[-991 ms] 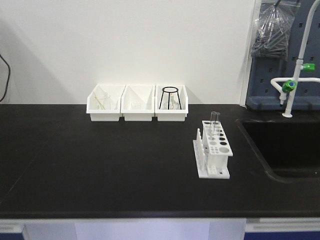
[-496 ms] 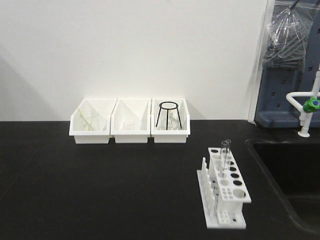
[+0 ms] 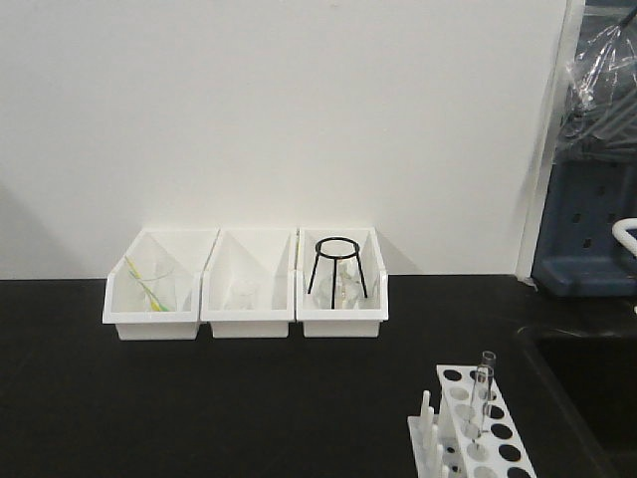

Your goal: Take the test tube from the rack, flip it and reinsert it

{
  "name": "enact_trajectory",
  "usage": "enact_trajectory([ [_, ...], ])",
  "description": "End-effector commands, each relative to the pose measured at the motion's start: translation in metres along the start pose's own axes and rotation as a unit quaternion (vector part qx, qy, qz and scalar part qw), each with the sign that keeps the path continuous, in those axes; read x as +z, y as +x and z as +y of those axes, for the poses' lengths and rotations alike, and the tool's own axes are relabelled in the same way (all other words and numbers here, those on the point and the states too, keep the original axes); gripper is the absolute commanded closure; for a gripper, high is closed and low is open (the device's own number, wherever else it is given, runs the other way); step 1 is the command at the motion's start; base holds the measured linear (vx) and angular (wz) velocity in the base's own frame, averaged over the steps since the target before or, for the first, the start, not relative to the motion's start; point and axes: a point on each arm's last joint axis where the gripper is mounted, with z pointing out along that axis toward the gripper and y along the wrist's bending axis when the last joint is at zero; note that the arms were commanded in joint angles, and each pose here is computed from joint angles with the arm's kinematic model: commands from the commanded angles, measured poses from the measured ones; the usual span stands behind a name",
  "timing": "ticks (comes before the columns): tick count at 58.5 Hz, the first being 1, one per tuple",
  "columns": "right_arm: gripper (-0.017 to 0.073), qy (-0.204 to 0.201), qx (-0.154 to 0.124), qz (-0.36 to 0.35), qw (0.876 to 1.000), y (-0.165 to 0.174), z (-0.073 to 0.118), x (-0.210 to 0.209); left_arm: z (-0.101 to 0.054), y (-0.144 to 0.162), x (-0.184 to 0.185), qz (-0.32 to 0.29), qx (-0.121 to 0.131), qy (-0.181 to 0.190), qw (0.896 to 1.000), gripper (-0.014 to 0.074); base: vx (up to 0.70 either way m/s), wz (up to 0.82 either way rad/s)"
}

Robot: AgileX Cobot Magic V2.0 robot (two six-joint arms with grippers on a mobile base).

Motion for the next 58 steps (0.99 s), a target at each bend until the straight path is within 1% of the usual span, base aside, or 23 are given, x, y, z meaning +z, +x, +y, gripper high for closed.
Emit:
enact_trajectory([
  [1, 0.0568, -0.001, -0.004, -0.048, 0.999, -0.008, 0.000, -0.001, -0.002, -0.007, -0.001, -0.046, -0.002, 0.010, 0.999, 0.0600, 0.29, -0.01],
  [18, 0.0568, -0.001, -0.004, -0.048, 0.999, -0.008, 0.000, -0.001, -0.002, -0.007, -0.001, -0.046, -0.002, 0.010, 0.999, 0.0600, 0.20, -0.05],
  [42, 0.0568, -0.001, -0.006, -0.048, 0.999, -0.008, 0.000, -0.001, -0.002, -0.007, -0.001, -0.046, -0.002, 0.010, 0.999, 0.0600, 0.03, -0.02],
  [44, 0.0568, -0.002, -0.006, -0.060, 0.998, -0.011, 0.000, -0.001, -0.002, -0.007, -0.001, -0.046, -0.002, 0.010, 0.999, 0.0600, 0.00, 0.00],
  [48, 0.0568, -0.004, -0.003, -0.112, 0.994, -0.020, 0.001, -0.003, -0.002, -0.007, -0.001, -0.046, -0.002, 0.010, 0.999, 0.0600, 0.00, 0.00],
  [49, 0.0568, -0.006, 0.001, -0.132, 0.991, -0.024, 0.001, -0.004, -0.002, -0.007, -0.001, -0.046, -0.002, 0.010, 0.999, 0.0600, 0.00, 0.00],
  [54, 0.0568, -0.010, 0.003, -0.212, 0.977, -0.044, 0.002, -0.010, -0.002, -0.007, -0.001, -0.046, -0.002, 0.010, 0.999, 0.0600, 0.00, 0.00],
  [58, 0.0568, -0.009, 0.005, -0.240, 0.971, -0.069, 0.001, -0.016, -0.002, -0.007, -0.001, -0.046, -0.002, 0.010, 0.999, 0.0600, 0.00, 0.00],
])
